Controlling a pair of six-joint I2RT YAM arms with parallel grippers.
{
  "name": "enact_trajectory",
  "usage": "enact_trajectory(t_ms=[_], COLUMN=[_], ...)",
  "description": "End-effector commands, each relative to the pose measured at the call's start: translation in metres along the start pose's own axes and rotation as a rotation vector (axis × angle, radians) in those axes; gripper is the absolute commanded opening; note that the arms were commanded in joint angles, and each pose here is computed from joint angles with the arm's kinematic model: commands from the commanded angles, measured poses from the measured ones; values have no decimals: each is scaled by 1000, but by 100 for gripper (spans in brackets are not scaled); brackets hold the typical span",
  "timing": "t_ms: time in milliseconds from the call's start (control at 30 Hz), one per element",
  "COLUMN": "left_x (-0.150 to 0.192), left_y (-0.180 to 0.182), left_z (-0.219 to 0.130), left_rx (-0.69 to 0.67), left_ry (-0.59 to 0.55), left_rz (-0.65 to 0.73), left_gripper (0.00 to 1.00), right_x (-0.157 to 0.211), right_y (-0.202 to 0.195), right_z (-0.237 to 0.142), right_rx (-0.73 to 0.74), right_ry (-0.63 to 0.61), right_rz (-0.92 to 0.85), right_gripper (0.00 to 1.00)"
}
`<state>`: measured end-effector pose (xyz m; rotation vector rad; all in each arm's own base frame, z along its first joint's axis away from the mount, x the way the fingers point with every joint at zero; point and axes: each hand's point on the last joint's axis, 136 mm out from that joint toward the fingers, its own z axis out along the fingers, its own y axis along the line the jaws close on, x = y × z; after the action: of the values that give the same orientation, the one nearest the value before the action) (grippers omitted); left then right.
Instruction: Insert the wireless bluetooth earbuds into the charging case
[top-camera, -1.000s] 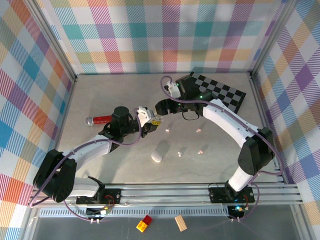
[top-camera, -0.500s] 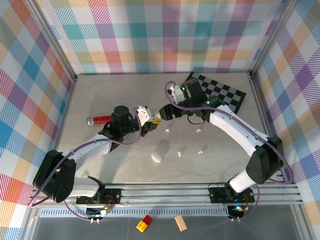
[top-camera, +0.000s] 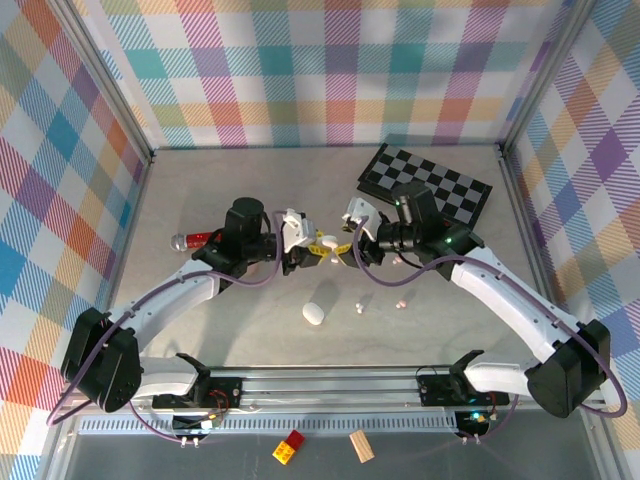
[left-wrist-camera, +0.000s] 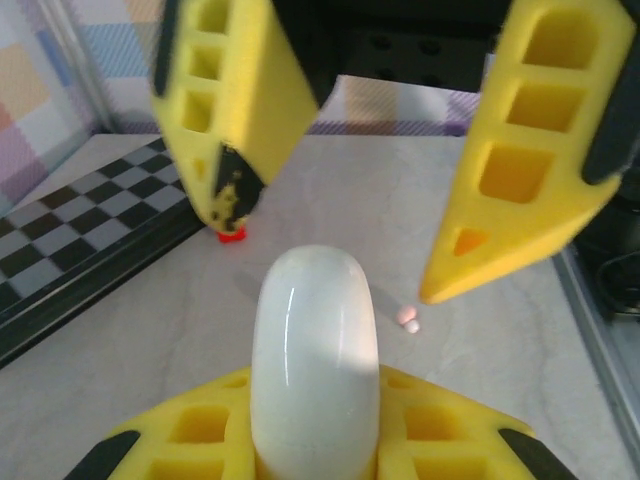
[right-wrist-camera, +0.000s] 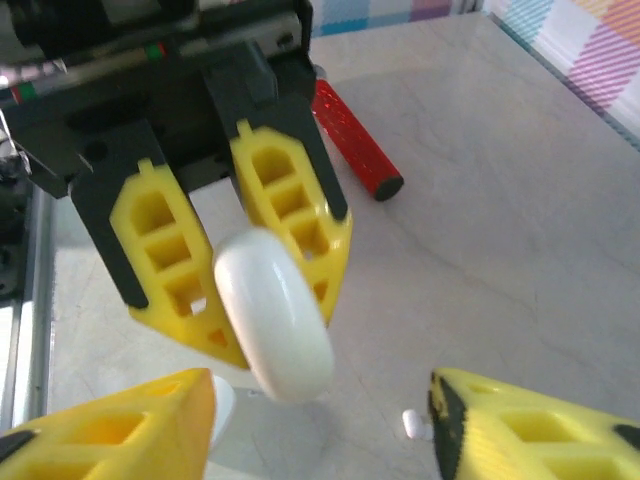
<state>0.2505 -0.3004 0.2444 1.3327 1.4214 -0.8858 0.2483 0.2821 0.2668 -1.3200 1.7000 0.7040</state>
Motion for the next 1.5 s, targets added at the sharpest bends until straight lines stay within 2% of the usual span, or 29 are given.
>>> enact_trajectory(t_ms=[0,67,333,600,800,833,1067,1133,1233,1367,1467], left_x=[-11,-13,-26,-30,-33,-32,-27,-26,-16,0,15], left_y=[-20,-22,-22,-21,-18,-18,-11,-5,10,25,30], left_z=[1,0,-1,-2,-3,-3,-2,-2,-3,-4,-4], left_rx=[98,107,101,96,76,74,26,-24,-123,-234,-270], left_ry=[-4,-2,-48,-58,-61,-59,-70,-83,-73,-53,-16], left_rz=[32,40,34,24,28,27,25,27,22,-14,-56], left_gripper=[0,0,0,0,0,3,49,63,76,82,84], right_x=[-14,-15,-11,-9,-6,-7,-1,7,16,40,66], right_y=[10,10,20,23,22,21,2,-12,-38,-78,-115], right_z=[-4,-3,1,0,2,1,1,-2,-6,-6,0], right_rx=[-70,-80,-164,-176,-171,-166,-63,-11,75,197,291], right_ry=[-39,-40,-16,-9,3,0,0,-2,-24,-42,-60], right_rz=[-89,-90,-72,-74,-73,-73,-49,0,118,357,659], right_gripper=[49,45,45,35,24,24,23,23,23,22,22])
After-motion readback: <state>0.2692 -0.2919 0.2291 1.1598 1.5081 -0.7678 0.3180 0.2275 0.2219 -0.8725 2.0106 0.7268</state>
